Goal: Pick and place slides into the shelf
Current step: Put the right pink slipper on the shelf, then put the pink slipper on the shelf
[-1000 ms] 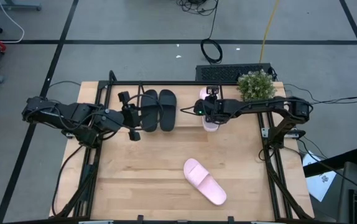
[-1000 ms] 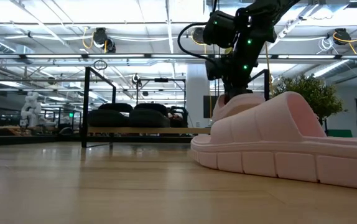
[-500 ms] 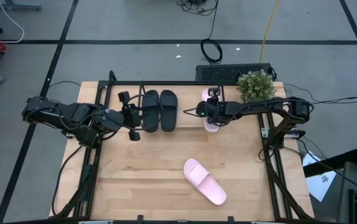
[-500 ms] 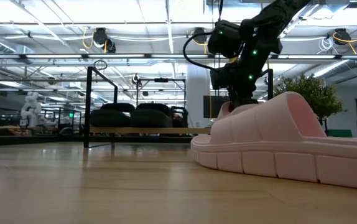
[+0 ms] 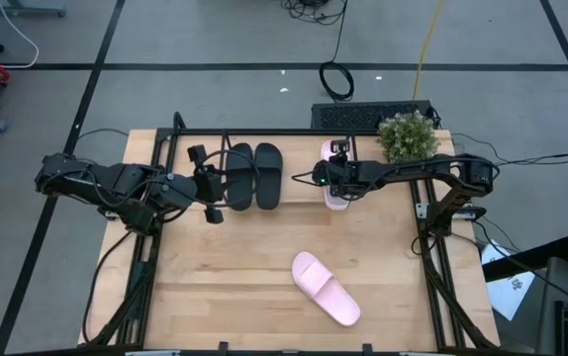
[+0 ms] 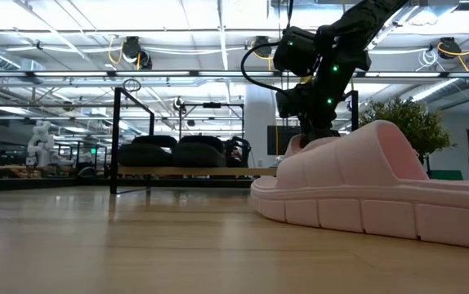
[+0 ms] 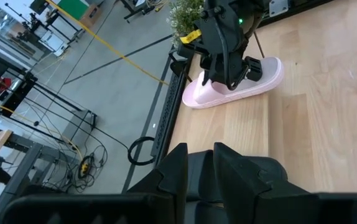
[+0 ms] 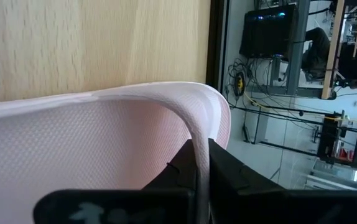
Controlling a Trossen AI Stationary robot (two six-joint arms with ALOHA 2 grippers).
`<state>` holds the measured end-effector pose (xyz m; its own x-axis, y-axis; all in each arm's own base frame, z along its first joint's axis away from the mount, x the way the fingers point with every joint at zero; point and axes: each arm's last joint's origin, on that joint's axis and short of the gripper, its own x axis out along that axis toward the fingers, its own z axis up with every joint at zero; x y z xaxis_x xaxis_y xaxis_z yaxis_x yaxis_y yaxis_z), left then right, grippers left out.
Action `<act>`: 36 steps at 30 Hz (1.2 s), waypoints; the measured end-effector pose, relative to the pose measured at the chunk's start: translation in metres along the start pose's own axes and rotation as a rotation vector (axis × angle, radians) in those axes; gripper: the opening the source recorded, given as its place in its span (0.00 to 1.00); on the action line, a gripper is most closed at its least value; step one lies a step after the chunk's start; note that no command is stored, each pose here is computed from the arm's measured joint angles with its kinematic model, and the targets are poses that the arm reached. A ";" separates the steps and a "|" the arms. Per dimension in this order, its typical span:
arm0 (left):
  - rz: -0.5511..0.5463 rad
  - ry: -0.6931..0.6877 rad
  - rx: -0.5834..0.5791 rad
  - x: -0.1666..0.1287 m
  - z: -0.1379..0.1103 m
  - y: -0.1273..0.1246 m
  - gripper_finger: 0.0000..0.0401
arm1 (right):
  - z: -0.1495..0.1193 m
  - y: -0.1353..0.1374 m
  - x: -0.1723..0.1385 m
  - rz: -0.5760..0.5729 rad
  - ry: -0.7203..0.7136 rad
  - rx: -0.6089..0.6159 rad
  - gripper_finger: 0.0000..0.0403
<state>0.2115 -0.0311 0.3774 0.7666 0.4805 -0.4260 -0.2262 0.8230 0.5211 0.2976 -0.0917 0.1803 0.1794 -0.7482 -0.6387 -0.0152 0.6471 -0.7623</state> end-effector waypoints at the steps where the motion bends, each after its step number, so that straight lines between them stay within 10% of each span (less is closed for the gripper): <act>1: 0.000 0.000 0.000 0.000 0.000 0.000 0.21 | 0.000 0.000 0.000 0.001 -0.001 0.000 0.02; 36: 0.001 -0.002 -0.003 0.000 0.000 0.000 0.21 | 0.003 -0.009 -0.031 -0.040 -0.108 -0.017 0.37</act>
<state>0.2116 -0.0311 0.3774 0.7672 0.4809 -0.4243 -0.2291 0.8235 0.5191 0.2951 -0.0737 0.2073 0.2854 -0.7523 -0.5938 -0.0226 0.6141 -0.7889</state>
